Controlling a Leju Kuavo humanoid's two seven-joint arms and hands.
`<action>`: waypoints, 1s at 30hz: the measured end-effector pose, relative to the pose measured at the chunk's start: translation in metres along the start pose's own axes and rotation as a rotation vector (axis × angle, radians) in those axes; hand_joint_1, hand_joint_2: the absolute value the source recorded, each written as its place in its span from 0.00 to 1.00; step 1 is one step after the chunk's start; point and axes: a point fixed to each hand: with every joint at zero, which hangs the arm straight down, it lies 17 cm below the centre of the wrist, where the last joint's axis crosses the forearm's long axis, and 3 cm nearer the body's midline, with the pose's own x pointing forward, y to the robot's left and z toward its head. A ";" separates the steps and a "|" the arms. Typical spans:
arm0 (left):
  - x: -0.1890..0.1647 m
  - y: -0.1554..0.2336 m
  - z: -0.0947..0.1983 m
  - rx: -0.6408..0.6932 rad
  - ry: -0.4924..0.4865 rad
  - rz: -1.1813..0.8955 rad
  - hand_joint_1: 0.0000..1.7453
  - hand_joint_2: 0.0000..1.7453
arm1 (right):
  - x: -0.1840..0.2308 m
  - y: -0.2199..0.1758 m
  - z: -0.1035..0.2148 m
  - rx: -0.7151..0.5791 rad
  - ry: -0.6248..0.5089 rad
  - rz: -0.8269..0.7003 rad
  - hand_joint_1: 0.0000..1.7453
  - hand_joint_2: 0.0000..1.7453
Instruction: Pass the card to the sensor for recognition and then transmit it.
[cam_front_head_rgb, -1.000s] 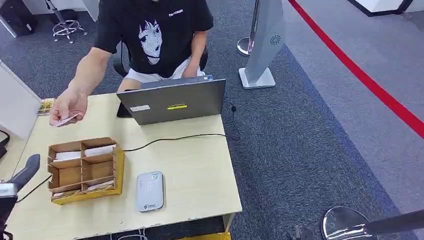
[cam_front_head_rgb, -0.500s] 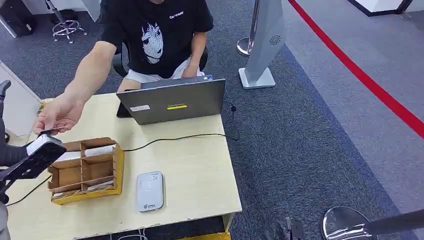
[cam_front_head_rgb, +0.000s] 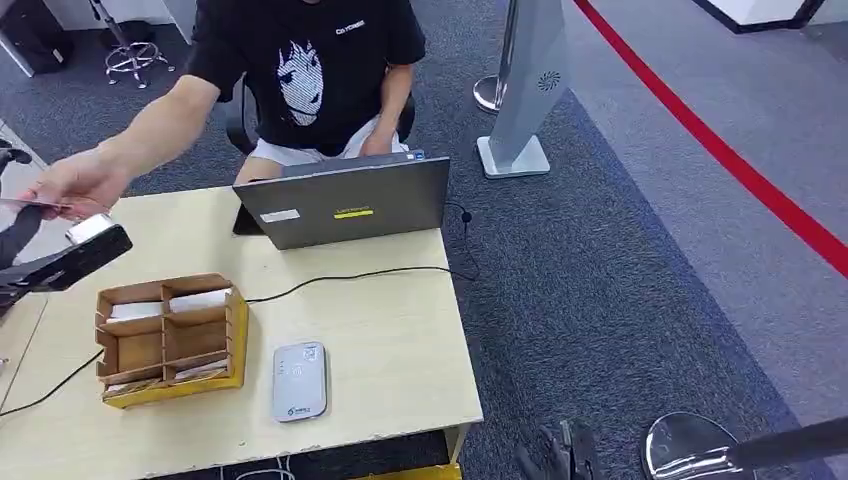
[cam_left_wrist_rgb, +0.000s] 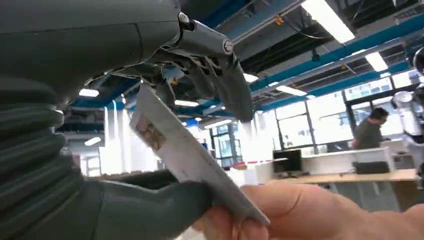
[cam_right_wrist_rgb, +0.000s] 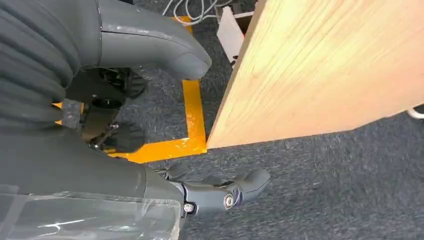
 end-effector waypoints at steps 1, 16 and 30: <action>-0.005 0.001 -0.002 -0.001 0.013 -0.027 1.00 1.00 | 0.000 0.000 0.000 0.002 -0.003 -0.001 0.00 1.00; -0.010 0.010 -0.007 0.029 0.008 -0.072 1.00 1.00 | -0.001 -0.007 -0.003 0.002 0.014 -0.005 0.00 1.00; 0.198 -0.054 0.108 -0.010 -0.260 0.225 1.00 1.00 | -0.016 -0.036 0.006 -0.063 0.042 0.008 0.00 1.00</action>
